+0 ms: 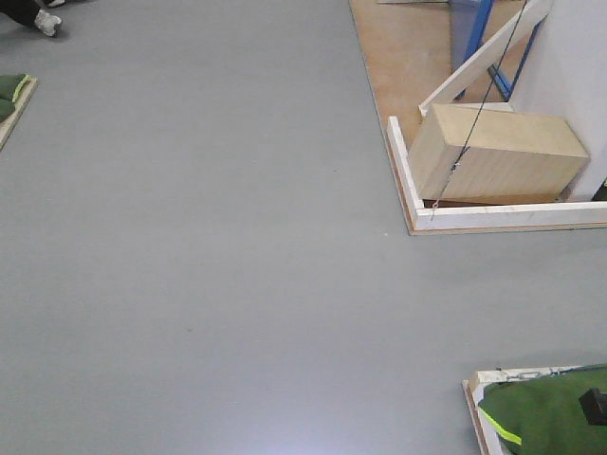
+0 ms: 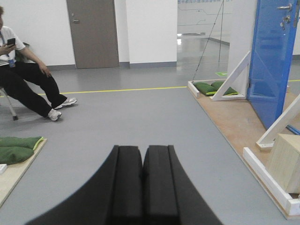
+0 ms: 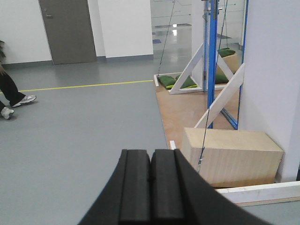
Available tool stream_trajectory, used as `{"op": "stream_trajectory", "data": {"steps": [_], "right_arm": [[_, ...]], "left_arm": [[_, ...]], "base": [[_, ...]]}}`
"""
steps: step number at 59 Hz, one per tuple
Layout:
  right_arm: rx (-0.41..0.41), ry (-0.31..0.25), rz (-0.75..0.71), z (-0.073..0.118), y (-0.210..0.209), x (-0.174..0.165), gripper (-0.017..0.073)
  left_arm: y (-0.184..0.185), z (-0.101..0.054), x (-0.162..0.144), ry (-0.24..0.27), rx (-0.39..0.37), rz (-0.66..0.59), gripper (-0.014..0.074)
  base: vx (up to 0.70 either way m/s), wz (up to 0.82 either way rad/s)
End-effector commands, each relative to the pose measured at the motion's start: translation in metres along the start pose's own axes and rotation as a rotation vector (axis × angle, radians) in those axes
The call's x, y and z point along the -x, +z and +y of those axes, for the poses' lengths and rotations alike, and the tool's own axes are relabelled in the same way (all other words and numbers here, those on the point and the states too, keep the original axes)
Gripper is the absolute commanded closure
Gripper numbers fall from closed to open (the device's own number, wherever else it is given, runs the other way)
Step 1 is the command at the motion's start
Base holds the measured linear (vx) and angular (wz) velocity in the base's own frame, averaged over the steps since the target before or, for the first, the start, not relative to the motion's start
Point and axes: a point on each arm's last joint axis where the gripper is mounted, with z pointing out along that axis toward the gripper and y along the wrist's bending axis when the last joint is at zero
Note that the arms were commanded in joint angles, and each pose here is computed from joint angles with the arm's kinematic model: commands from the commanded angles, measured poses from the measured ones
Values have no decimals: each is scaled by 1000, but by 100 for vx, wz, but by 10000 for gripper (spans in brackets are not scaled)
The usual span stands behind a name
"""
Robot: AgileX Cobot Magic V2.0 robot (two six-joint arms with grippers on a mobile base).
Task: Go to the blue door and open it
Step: 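Drive the base forward past the wooden box toward the blue door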
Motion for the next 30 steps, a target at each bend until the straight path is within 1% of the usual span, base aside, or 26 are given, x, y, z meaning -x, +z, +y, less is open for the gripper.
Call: {"op": "stream_trajectory", "data": {"steps": [1,30], "right_arm": [[14,-4,-101,1,-2,8,561],[18,-4,-101,1,-2,8,561]], "left_arm": [[-3,0,18,-8,1,-125,521],[-3,0,18,-8,1,-125,521]], "base": [[37,-9],[41,-3]]}}
